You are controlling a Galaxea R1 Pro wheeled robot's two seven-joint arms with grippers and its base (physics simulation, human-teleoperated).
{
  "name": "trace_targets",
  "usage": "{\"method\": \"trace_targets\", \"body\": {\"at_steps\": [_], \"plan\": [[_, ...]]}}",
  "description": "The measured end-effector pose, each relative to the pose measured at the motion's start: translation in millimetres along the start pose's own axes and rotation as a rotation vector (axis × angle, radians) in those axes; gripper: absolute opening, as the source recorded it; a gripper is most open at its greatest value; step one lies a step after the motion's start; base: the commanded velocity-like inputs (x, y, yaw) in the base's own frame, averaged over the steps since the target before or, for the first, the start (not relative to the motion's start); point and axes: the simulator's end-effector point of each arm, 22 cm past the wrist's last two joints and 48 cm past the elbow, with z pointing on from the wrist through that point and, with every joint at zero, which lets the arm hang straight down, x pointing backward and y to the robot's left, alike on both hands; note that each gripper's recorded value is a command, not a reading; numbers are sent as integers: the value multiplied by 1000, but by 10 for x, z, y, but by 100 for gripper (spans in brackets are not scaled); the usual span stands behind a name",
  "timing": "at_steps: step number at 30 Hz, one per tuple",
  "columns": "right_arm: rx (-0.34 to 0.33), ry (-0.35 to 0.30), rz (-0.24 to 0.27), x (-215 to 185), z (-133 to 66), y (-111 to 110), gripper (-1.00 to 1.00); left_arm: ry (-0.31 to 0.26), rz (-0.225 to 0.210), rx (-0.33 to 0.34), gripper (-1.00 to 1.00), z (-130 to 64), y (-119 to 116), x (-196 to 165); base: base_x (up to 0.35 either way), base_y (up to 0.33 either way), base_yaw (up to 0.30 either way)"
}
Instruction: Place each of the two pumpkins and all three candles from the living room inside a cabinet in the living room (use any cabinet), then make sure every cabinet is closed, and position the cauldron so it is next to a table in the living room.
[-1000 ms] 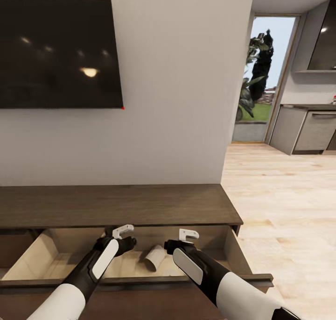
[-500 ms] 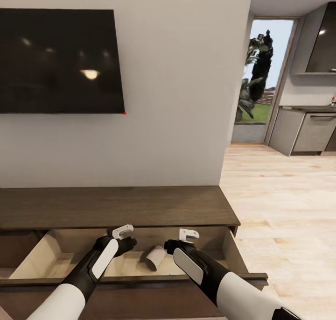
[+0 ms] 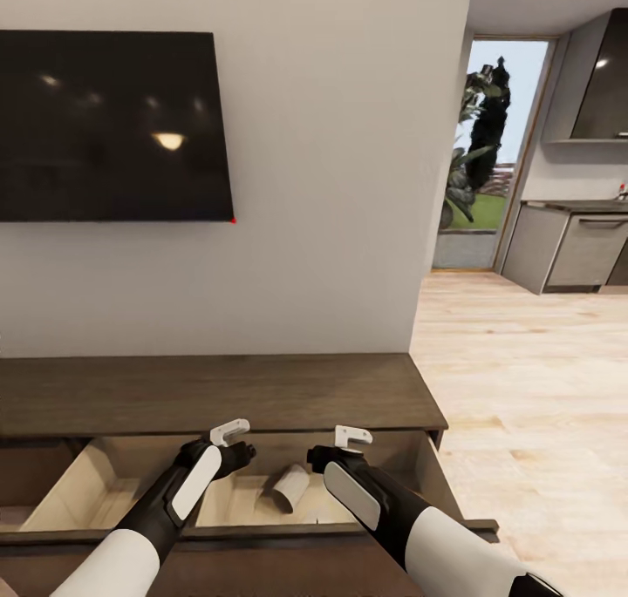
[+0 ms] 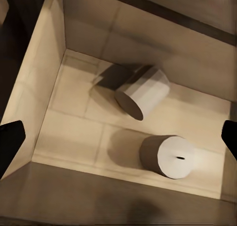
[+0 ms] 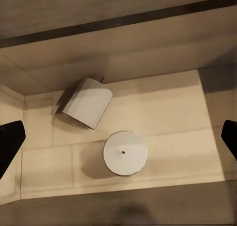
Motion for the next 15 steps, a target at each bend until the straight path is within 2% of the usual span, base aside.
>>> {"method": "trace_targets", "body": {"at_steps": [11,15], "plan": [[1,1,-1,-190,-145,33,100,1,0,0,100,-163,-63,-164,-21,0,-2],[0,-1,0,-264,-203,49,100,-1,0,2,100,-229,-94,-231,-123,11,-142]]}}
